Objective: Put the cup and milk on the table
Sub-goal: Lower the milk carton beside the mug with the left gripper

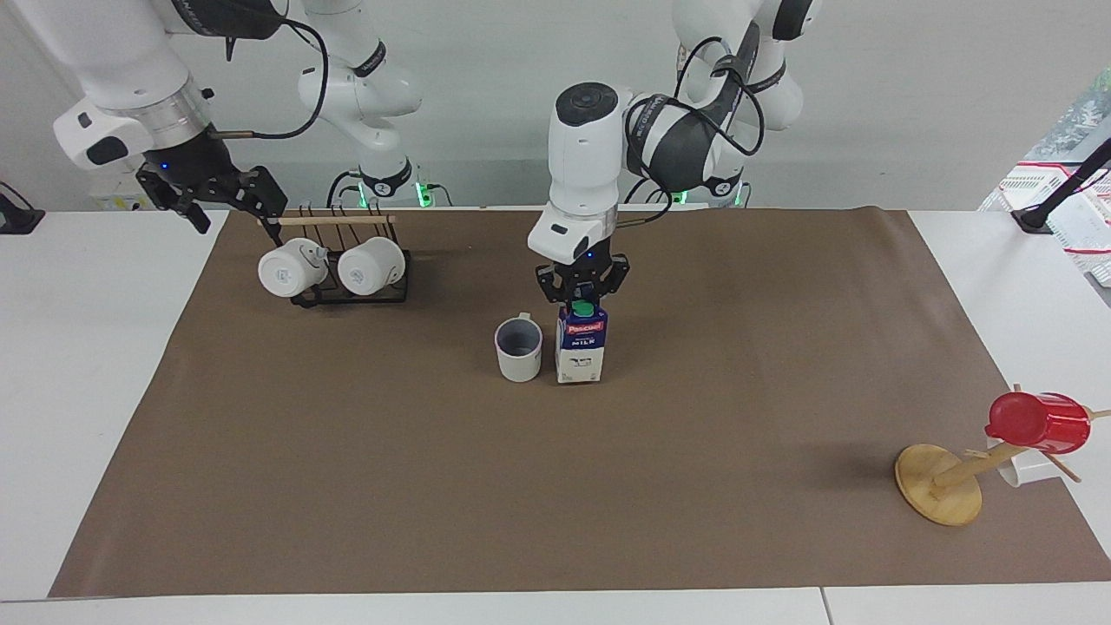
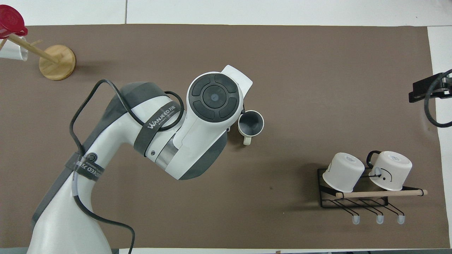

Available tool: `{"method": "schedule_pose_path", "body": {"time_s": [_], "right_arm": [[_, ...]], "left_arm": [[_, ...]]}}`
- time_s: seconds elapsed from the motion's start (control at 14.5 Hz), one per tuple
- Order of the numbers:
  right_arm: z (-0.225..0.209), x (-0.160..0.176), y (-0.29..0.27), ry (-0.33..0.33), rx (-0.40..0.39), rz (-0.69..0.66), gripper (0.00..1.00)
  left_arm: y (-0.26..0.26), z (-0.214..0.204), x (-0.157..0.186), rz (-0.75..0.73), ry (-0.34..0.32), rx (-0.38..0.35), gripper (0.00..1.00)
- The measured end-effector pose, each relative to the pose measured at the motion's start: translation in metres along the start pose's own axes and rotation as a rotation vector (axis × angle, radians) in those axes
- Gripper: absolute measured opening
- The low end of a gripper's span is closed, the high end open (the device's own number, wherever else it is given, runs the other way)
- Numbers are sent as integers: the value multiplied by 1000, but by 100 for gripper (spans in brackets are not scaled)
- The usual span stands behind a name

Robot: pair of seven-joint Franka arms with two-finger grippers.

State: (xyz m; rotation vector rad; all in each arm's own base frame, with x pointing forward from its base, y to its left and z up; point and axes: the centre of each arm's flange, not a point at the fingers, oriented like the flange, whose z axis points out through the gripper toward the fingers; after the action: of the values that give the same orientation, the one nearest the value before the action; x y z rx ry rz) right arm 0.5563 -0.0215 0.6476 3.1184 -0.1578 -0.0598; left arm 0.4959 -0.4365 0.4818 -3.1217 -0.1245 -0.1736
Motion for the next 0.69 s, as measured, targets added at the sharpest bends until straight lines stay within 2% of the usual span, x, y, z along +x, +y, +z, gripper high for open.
{"method": "schedule_pose_path", "body": {"time_s": [0.69], "right_arm": [[3,1,-7,-5,-1,-13,100]], "left_arm": [[11,13,-17,-34,-8,6,41]]}}
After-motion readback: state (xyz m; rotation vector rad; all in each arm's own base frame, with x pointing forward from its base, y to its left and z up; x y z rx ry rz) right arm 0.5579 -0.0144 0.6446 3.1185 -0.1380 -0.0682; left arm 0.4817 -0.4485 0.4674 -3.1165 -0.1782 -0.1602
